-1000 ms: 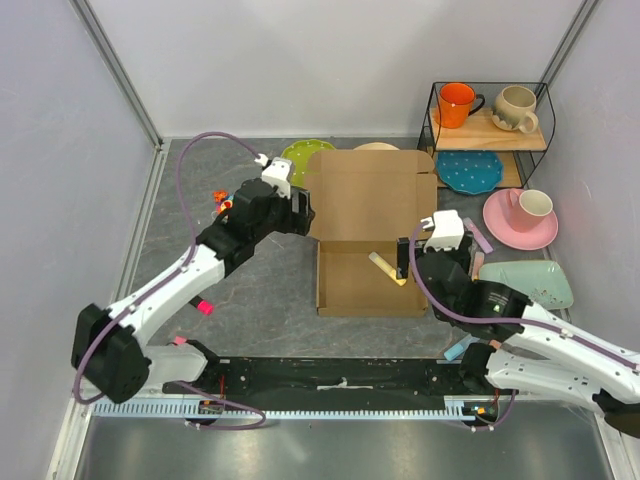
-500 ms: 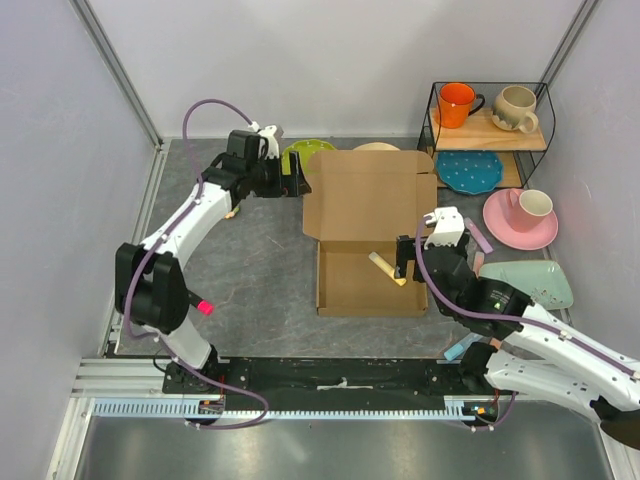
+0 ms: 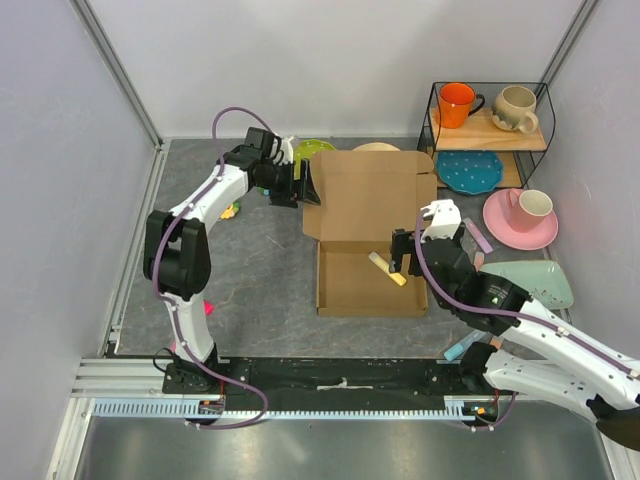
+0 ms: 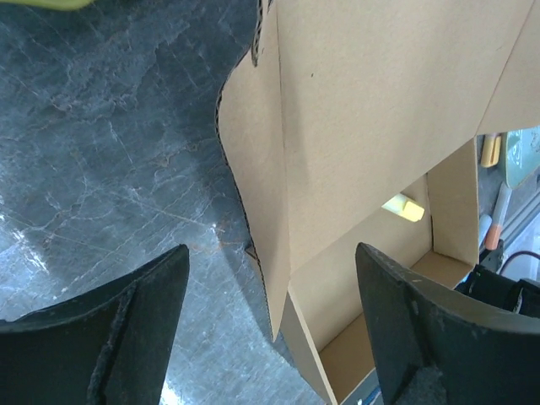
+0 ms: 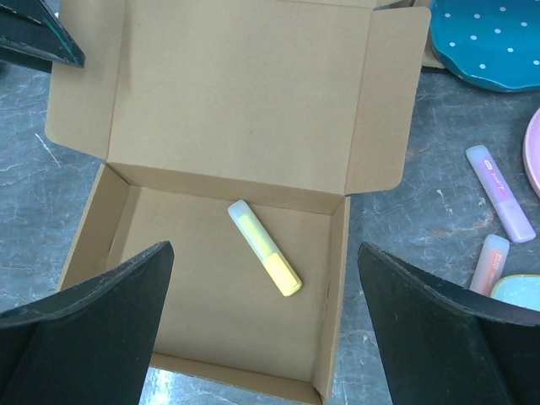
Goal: Fold the paper box
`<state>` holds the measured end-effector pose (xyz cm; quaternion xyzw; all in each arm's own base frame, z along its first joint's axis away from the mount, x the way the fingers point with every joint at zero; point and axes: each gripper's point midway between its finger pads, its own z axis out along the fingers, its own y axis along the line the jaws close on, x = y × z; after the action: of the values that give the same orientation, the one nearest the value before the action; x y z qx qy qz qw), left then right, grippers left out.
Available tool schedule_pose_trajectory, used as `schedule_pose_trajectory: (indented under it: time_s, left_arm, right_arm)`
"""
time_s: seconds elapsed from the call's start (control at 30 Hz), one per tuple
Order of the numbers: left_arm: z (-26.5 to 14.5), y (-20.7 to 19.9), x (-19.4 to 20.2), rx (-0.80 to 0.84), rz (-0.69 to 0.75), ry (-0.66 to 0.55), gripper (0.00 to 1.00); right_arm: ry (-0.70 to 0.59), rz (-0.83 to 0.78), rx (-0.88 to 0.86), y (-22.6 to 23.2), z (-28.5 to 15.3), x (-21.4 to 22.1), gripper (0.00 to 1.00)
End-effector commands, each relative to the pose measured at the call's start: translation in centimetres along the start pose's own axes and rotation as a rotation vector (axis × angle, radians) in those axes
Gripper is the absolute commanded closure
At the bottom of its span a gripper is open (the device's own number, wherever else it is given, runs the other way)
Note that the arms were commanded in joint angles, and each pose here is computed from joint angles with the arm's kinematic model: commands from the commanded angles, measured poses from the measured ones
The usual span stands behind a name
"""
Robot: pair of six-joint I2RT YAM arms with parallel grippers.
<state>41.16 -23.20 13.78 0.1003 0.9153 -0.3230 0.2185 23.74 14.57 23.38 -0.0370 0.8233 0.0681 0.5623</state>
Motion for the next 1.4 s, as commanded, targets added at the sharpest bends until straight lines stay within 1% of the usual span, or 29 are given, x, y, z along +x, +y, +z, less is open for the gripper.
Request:
schedule_pose_trajectory:
  time_s: [0.0, 0.27, 0.43, 0.53, 0.6, 0.63, 0.7, 0.73, 0.8, 0.83, 0.93, 0.97, 1.1, 1.13, 1.2, 1.27, 1.3, 1.33, 1.37]
  left_arm:
    - [0.0, -1.0, -0.5, 0.06, 0.03, 0.019, 0.16]
    - [1.3, -1.1, -0.2, 0.092, 0.022, 0.051, 0.34]
    - [2.3, -1.0, 0.1, 0.081, 0.033, 0.065, 0.36]
    - [2.8, -1.0, 0.0, 0.077, 0.035, 0.068, 0.39]
    - [3.0, -1.0, -0.1, 0.082, 0.039, 0.066, 0.45]
    - [3.1, -1.1, -0.1, 0.084, 0.04, 0.066, 0.5]
    - [3.2, -1.2, -0.1, 0.087, 0.041, 0.067, 0.57]
    - [3.2, -1.1, -0.1, 0.087, 0.039, 0.069, 0.63]
    - [3.2, -1.1, -0.1, 0.086, 0.045, 0.068, 0.69]
    - [3.1, -1.1, -0.1, 0.087, 0.047, 0.067, 0.75]
    - [2.8, -1.3, -0.2, 0.089, 0.058, 0.06, 0.83]
    - [2.6, -1.4, -0.3, 0.089, 0.059, 0.056, 0.85]
    - [1.7, -2.1, -0.8, 0.1, 0.08, 0.006, 0.95]
    - [1.1, -2.5, -1.1, 0.102, 0.104, -0.043, 0.98]
    - [0.5, -2.9, -1.2, 0.104, 0.137, -0.098, 0.98]
    - [-0.5, -3.3, -1.3, 0.092, 0.198, -0.191, 0.98]
    - [0.1, -2.7, 0.5, 0.076, 0.2, -0.181, 0.98]
    - [-1.4, -3.6, -1.1, 0.065, 0.254, -0.29, 0.98]
    - [-1.8, -3.7, -1.1, 0.053, 0.272, -0.325, 0.98]
  right_arm:
    - [-0.041, 0.029, -0.041, 1.1, 0.2, -2.0, 0.02]
    - [-0.035, 0.03, -0.051, 1.2, 0.7, -1.9, 0.02]
    - [-0.026, 0.028, -0.057, 1.3, 0.9, -1.6, 0.02]
    - [-0.025, 0.026, -0.058, 1.3, 1.0, -1.6, 0.02]
    - [-0.023, 0.027, -0.056, 1.2, 1.0, -1.5, 0.02]
    - [-0.02, 0.023, -0.057, 1.3, 1.1, -1.4, 0.02]
    - [-0.021, 0.025, -0.052, 1.1, 1.1, -1.4, 0.02]
    - [-0.02, 0.026, -0.055, 1.2, 1.1, -1.4, 0.02]
    - [-0.022, 0.027, -0.056, 1.1, 1.0, -1.5, 0.02]
    - [-0.024, 0.027, -0.054, 1.1, 1.1, -1.5, 0.02]
    - [-0.024, 0.028, -0.056, 1.1, 1.1, -1.6, 0.02]
    - [-0.024, 0.029, -0.056, 1.1, 1.1, -1.6, 0.02]
    - [-0.024, 0.032, -0.053, 1.0, 1.0, -1.6, 0.02]
    - [-0.026, 0.033, -0.052, 1.0, 1.0, -1.7, 0.02]
    - [-0.028, 0.03, -0.039, 0.7, 1.0, -1.7, 0.02]
    - [-0.03, 0.024, -0.025, 0.4, 0.8, -2.0, 0.02]
    - [-0.029, 0.015, -0.007, 0.0, 0.8, -2.1, 0.02]
    - [-0.038, 0.019, 0.0, 0.0, 0.6, -2.7, 0.02]
    - [-0.038, 0.014, 0.01, -0.2, 0.5, -2.9, 0.02]
